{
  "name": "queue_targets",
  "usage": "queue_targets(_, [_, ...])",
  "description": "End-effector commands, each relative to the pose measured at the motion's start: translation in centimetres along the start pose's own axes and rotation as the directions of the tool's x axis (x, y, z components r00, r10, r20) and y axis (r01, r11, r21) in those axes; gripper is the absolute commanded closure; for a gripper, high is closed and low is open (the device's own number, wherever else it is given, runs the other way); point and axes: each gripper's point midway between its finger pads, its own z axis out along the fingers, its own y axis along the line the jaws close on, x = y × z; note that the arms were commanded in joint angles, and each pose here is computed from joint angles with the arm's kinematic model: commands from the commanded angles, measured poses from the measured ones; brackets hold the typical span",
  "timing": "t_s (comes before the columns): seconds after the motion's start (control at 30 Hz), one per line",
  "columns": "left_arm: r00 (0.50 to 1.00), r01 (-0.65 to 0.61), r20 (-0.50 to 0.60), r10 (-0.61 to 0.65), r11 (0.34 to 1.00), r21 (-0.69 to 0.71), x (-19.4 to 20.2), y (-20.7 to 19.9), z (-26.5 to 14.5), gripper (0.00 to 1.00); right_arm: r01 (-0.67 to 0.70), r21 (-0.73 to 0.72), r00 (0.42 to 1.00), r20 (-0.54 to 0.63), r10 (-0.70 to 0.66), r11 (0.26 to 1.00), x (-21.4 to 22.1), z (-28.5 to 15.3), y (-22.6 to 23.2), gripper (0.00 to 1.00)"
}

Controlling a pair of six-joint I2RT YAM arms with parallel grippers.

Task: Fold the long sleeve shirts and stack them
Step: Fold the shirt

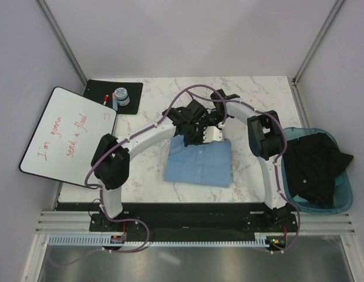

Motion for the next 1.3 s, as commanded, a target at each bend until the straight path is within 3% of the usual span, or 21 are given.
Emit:
queue_targets(0.0, [0.992, -0.118, 0.028, 0.123, 0.982, -0.144, -0.2, 6.1, 0.4, 0.97, 0.022, -0.016, 0.999, -0.028, -0.022, 1.0, 0.6, -0.2, 0.7, 0.86])
queue_targets(0.17, [0.99, -0.122, 0.04, 0.132, 0.972, -0.2, 0.4, 8.4, 1.3, 0.97, 0.027, -0.037, 0.999, -0.027, -0.028, 0.999, 0.3, -0.3, 1.0, 0.86])
queue_targets(0.53, [0.964, -0.194, 0.143, 0.223, 0.962, -0.191, -2.0, 7.4, -0.2, 0.97, 0.033, -0.033, 0.999, -0.032, -0.034, 0.999, 0.3, 0.2, 0.3, 0.87])
queue_targets(1.03, [0.932, -0.263, 0.198, 0.303, 0.943, -0.205, -3.0, 6.8, -0.3, 0.98, 0.046, -0.029, 0.998, -0.033, -0.047, 0.999, 0.2, 0.4, -0.1, 0.89])
queue_targets(1.27, [0.968, -0.203, 0.104, 0.227, 0.957, -0.207, 0.1, 9.4, 2.8, 0.98, 0.069, -0.015, 0.997, -0.021, -0.069, 0.998, -0.6, 0.1, -0.4, 0.88])
